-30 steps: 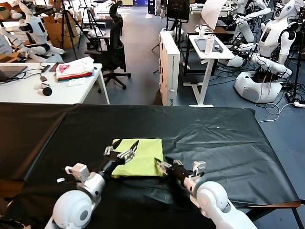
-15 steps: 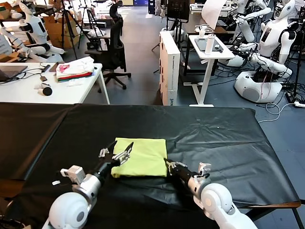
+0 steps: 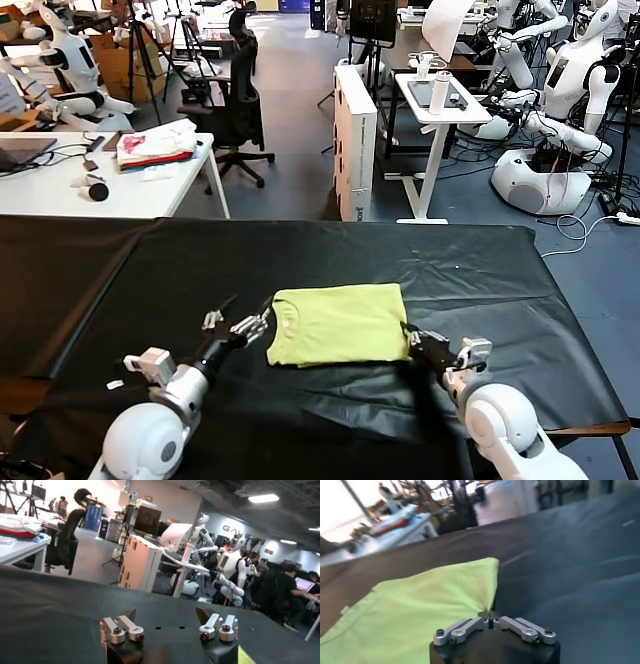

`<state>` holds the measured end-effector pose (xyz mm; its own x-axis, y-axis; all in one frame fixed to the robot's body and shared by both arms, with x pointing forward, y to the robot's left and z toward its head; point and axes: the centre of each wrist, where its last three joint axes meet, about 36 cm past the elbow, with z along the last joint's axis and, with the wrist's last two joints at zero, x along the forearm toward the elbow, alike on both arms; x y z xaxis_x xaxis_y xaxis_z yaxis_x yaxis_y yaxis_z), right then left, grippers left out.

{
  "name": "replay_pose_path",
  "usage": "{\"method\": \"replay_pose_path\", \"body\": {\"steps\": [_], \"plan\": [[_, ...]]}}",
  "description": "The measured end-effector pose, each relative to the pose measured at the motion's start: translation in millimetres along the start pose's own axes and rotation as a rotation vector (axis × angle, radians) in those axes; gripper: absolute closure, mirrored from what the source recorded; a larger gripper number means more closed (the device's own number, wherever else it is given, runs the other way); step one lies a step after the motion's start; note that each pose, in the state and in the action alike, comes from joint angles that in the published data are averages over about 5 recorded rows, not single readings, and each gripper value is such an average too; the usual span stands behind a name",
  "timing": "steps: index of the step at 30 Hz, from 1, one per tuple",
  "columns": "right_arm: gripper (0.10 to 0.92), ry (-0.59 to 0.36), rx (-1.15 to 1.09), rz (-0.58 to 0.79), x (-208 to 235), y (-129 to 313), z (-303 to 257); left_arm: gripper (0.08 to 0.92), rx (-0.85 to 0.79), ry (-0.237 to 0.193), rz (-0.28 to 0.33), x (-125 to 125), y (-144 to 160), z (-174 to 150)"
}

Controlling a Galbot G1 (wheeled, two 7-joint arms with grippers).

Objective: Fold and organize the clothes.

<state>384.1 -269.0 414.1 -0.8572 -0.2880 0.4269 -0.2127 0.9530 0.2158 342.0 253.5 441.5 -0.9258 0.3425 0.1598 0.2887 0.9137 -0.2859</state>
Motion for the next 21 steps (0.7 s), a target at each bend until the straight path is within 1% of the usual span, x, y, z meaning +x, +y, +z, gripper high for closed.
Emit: {"method": "replay_pose_path", "body": {"steps": [2,3,9,12,13,15,16,18,21], "plan": [[0.826,-0.032,0.028,-0.007,4.2,-4.2,-2.1,0.092,-0.021,-0.009,-0.003,0.4,1.4,2.3],[0.782,-0.049,0.044,-0.011,6.5,-6.3,-3.0,0.092,-0.035,-0.016,-0.005,0.9,2.5,3.4],[0.436,-0.189,0.162,0.004,22.4,-18.6,-6.1,0.092,-0.091,-0.043,-0.027,5.4,9.1,4.1],[0.256,-0.271,0.222,0.030,30.3,-26.8,-1.4,0.092,-0.108,-0.054,-0.055,8.4,11.5,1.0],[0.209,-0.301,0.240,0.044,32.8,-29.7,1.5,0.092,-0.113,-0.058,-0.068,9.5,12.1,-0.3],[0.144,-0.358,0.268,0.079,38.3,-35.1,8.2,0.093,-0.123,-0.064,-0.095,12.3,13.6,-3.0],[0.129,-0.382,0.277,0.098,41.6,-37.5,11.9,0.093,-0.127,-0.067,-0.106,14.1,14.4,-4.4],[0.119,-0.416,0.292,0.142,50.0,-41.6,19.4,0.093,-0.136,-0.078,-0.126,19.1,16.9,-7.2],[0.116,-0.421,0.313,0.216,66.8,-46.3,29.1,0.092,-0.158,-0.090,-0.155,30.8,22.6,-10.9]]}}
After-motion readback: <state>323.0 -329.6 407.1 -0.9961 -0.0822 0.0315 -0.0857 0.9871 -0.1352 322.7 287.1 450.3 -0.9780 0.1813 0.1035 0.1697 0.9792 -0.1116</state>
